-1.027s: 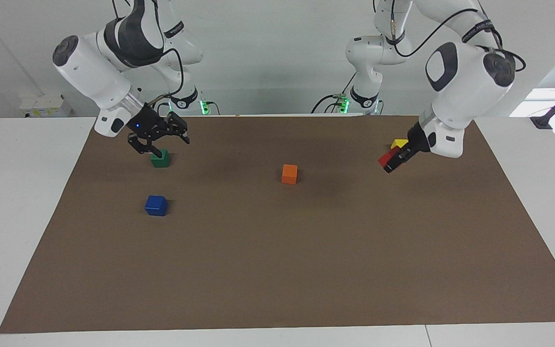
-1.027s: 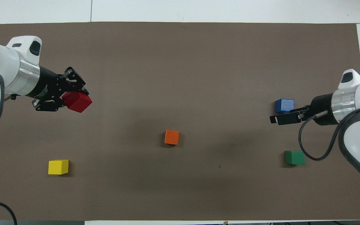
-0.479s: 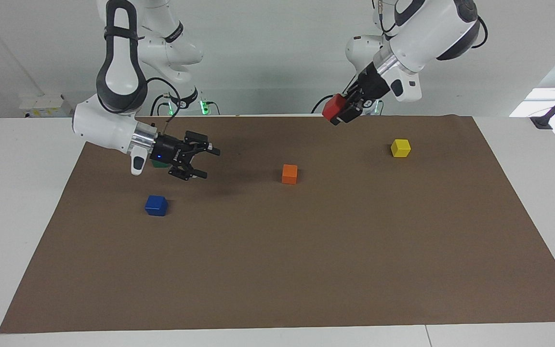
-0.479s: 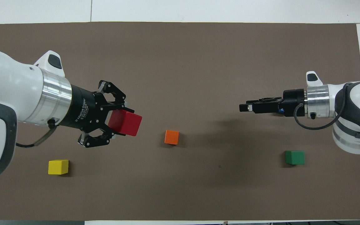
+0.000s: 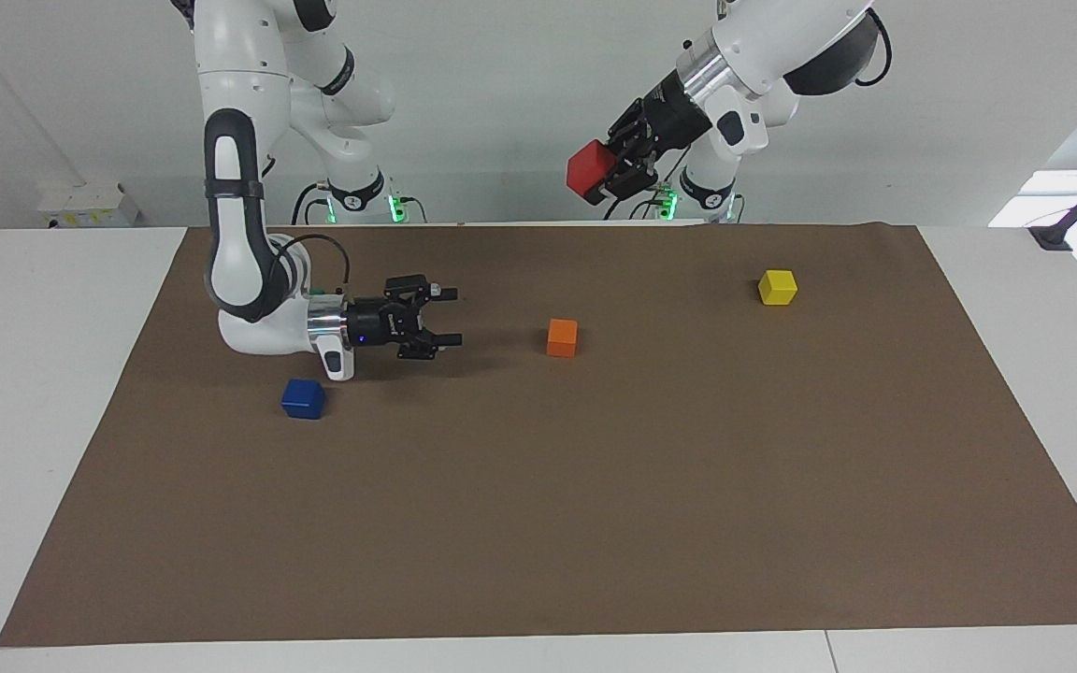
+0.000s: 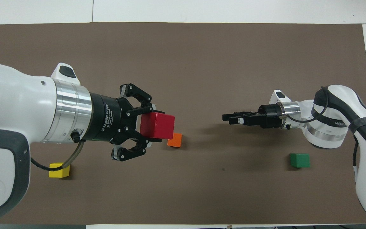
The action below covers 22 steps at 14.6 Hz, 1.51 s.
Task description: Transfer red block to right arm and stack on blue block
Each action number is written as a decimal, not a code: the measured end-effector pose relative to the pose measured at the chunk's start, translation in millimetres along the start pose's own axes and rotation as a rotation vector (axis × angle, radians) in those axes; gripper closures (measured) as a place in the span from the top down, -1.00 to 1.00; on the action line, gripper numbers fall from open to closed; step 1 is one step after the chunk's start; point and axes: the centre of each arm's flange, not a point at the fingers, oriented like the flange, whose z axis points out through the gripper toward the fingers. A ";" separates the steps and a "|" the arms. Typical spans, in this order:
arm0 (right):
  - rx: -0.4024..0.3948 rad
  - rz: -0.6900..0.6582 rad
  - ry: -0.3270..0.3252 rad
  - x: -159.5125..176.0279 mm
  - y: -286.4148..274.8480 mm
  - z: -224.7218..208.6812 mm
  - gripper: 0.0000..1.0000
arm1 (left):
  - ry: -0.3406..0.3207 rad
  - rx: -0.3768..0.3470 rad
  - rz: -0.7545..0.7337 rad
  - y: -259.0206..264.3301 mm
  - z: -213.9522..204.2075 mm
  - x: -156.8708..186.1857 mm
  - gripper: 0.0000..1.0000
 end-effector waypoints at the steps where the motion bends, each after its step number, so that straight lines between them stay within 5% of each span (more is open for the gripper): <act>1: 0.075 0.005 -0.004 -1.6 -3.7 6.3 1.00 | -0.005 -0.034 -0.012 4.1 4.3 4.4 0.09; 5: 0.335 0.029 0.000 -9.4 -8.9 44.1 1.00 | -0.002 -0.060 -0.031 1.8 21.2 12.8 0.09; 13: 0.681 0.102 0.095 -40.4 -4.8 164.1 1.00 | 0.000 -0.065 -0.019 -9.1 26.8 5.4 0.09; 16: 0.756 0.092 0.111 -40.7 -15.7 181.6 1.00 | 0.007 -0.067 -0.019 -17.5 40.7 6.6 0.09; 22: 0.783 0.047 0.118 -24.4 -28.7 184.1 1.00 | 0.029 -0.068 -0.009 -46.4 62.7 7.7 0.09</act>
